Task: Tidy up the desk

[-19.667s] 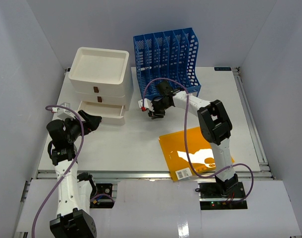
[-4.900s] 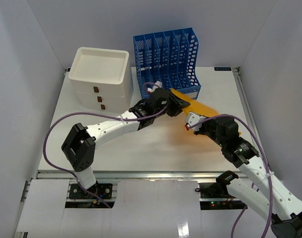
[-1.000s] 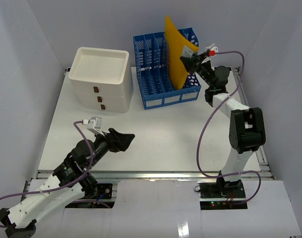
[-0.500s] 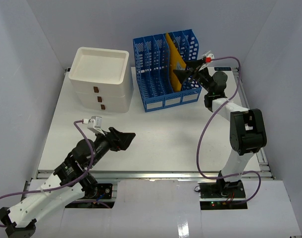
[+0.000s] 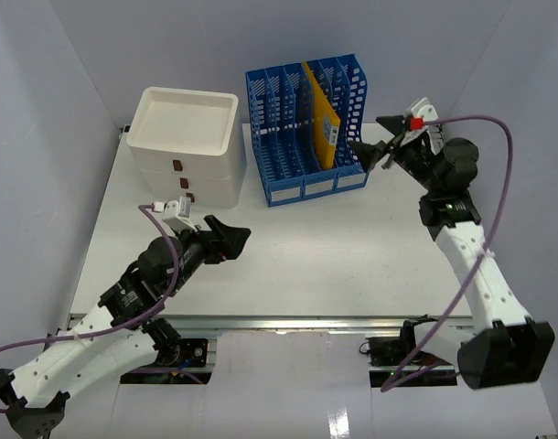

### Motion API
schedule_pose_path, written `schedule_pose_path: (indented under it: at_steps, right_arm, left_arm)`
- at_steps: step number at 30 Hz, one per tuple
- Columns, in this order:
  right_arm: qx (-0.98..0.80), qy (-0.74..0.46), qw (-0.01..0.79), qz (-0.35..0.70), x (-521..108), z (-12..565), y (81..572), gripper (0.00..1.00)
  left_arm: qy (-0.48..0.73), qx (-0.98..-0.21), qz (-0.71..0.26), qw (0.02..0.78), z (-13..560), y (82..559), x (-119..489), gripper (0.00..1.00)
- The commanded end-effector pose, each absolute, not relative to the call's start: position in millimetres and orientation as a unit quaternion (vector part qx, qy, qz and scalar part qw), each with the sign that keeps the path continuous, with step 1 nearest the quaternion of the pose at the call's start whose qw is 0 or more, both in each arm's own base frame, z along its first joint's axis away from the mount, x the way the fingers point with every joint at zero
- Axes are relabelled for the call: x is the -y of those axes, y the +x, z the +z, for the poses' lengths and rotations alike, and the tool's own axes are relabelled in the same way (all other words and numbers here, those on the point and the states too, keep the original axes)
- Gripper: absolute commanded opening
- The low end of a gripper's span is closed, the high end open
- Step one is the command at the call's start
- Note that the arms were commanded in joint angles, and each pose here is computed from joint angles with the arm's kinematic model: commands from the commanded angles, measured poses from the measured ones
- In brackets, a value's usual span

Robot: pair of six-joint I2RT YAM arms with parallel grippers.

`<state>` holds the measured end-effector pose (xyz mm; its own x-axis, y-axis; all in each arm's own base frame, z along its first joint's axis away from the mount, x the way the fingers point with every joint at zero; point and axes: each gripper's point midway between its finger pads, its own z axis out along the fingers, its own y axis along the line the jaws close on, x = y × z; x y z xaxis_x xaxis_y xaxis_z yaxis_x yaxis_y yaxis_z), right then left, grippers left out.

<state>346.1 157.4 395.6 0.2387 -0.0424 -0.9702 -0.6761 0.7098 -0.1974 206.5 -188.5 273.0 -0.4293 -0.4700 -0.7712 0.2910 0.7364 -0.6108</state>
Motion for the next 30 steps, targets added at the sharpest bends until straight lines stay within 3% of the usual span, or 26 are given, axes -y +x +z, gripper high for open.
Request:
schedule_pose_path:
  at_steps: [1,6,30]
  right_arm:
    - [-0.692,-0.364,0.568,0.258,-154.0,272.3,278.4,0.9]
    - [-0.744,-0.337,0.518,0.255,-137.5,216.8,241.4,0.9]
    - [-0.801,-0.178,0.557,0.125,-77.9,210.5,250.8,0.9]
  left_arm:
    - [0.021,-0.771,-0.354,0.528,286.4,209.6,212.0,0.98]
    - [0.115,-0.76,-0.392,0.505,287.7,199.7,245.5,0.98]
    - [0.123,-0.738,-0.425,0.509,285.6,161.5,216.9,0.98]
